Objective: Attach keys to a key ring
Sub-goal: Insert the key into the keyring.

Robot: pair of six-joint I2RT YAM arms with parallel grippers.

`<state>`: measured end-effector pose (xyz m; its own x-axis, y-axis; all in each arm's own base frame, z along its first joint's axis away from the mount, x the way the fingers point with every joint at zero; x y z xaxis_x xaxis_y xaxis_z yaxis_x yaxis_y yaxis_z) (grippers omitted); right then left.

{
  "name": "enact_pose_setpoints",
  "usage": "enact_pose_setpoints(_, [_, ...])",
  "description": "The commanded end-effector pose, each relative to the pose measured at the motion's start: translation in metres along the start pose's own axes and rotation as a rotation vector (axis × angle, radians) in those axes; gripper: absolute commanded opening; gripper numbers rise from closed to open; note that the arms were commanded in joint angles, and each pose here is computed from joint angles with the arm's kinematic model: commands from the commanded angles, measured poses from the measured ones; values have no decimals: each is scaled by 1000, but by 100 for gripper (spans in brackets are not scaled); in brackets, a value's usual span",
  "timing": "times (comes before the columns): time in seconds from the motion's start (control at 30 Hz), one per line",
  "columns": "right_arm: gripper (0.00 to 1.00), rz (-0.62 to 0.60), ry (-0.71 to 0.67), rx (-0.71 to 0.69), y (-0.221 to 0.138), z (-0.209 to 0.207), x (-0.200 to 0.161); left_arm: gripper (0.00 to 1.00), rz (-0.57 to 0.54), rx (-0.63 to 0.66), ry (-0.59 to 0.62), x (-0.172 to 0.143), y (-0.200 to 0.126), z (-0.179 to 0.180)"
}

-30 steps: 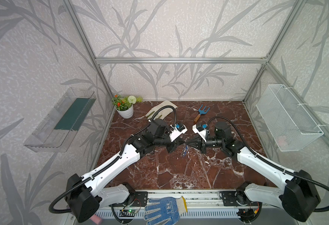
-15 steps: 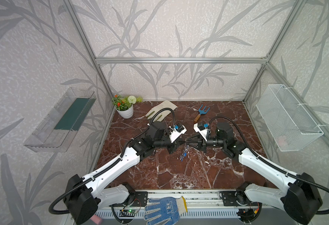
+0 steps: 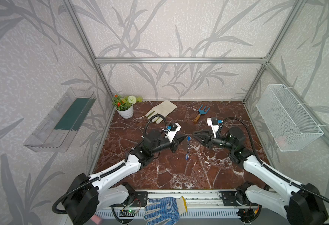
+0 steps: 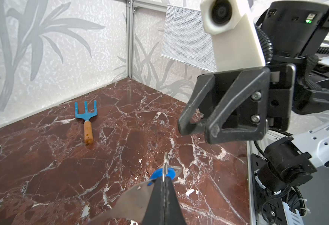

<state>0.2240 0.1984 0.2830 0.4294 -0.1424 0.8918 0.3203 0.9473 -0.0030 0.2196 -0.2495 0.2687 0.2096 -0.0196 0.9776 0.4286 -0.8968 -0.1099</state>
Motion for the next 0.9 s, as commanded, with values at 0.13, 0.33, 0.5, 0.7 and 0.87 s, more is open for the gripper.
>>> enact_pose_setpoints(0.13, [21, -22, 53, 75, 5, 6, 12, 0, -149, -49, 74, 28, -6, -15])
enact_pose_setpoints(0.33, [16, -10, 68, 74, 6, 4, 8, 0, -144, -57, 79, 30, -7, -19])
enact_pose_setpoints(0.5, [16, -5, 60, 69, 5, 5, 7, 0, -139, -63, 78, 29, -6, -20])
enact_pose_setpoints(0.7, [19, -3, 58, 77, 5, 5, 7, 0, -134, -69, 75, 28, -5, -21])
enact_pose_setpoints(0.87, [20, -4, 57, 75, 5, 4, 6, 0, -130, -73, 73, 28, -5, -21])
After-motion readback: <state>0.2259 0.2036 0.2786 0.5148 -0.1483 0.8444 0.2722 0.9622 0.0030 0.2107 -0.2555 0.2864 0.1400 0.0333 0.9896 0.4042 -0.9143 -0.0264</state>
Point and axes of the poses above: each gripper's point midway between its finger pads, its own y axis out along the fingers, its own z axis along the line the jaws close on, x = y × z, the point moved 6 cm from there along -y, back along the fingers, and after that the axes turned 1 degree about -y, right-handed, at the moved point
